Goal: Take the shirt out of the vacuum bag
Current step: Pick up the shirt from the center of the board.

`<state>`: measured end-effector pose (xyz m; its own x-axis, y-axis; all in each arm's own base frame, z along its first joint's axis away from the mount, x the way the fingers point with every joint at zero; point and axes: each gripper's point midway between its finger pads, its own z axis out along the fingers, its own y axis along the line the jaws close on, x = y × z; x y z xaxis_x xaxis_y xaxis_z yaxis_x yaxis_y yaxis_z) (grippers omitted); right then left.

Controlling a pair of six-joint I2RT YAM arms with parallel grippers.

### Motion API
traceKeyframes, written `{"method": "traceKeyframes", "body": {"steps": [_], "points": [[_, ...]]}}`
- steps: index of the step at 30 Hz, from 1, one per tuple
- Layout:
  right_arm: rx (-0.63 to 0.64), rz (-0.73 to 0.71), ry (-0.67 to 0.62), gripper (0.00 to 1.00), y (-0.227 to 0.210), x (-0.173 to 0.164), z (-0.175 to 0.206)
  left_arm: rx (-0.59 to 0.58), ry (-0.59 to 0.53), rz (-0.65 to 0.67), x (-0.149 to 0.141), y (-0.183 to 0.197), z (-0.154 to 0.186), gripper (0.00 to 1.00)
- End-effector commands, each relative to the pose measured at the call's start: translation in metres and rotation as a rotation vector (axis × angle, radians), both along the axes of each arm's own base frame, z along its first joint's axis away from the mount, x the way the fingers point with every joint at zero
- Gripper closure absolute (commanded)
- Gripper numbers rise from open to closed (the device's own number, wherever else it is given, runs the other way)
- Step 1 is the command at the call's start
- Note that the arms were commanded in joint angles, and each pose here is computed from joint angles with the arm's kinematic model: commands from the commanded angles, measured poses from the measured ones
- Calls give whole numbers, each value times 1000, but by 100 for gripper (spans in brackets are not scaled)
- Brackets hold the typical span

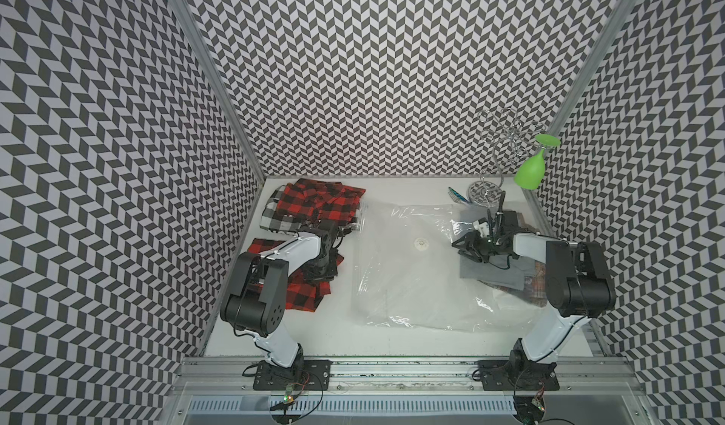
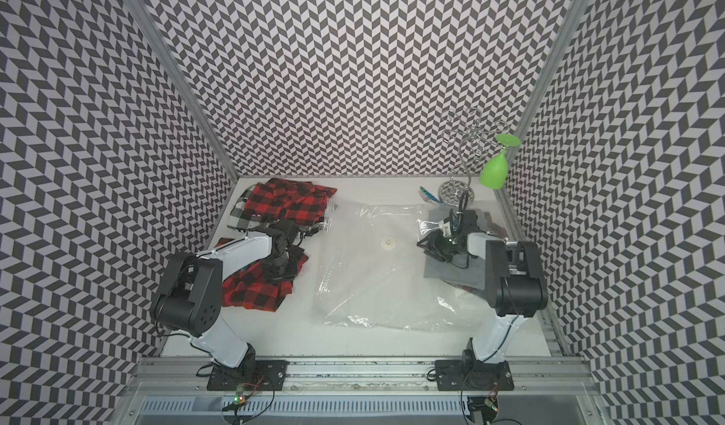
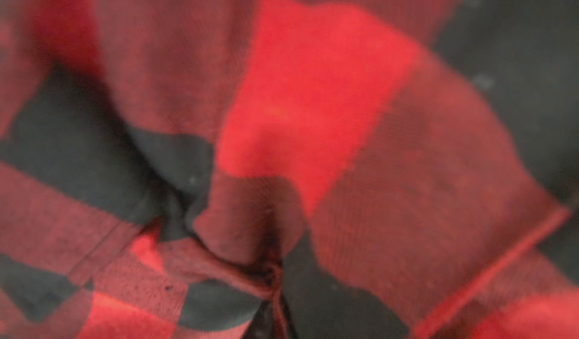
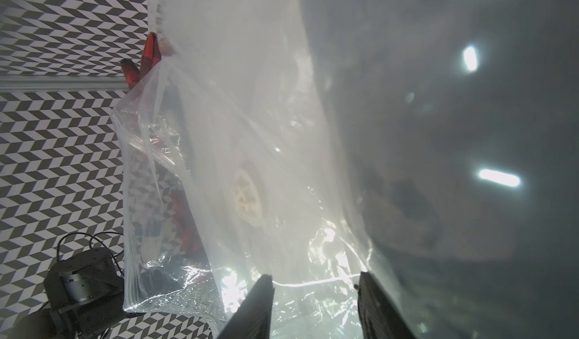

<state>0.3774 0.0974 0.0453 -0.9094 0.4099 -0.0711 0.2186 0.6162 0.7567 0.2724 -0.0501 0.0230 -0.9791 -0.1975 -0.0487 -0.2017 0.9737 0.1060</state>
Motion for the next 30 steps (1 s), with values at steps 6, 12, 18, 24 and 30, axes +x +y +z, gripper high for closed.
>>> {"method": "traceKeyframes", "body": {"steps": [6,12,18,24,30], "points": [[-12,-16,-30,53,-8,9,0,-67,-25,4,2,-2,4,96],[-10,-13,-30,53,-7,8,1,-137,-135,19,11,11,39,100],[-11,-13,-34,53,-7,9,3,-254,-300,85,21,30,82,100],[-8,-13,-32,53,-7,9,4,-244,-457,110,43,55,129,100],[-13,-11,-29,53,-8,11,3,-175,-673,82,78,84,202,100]]}}
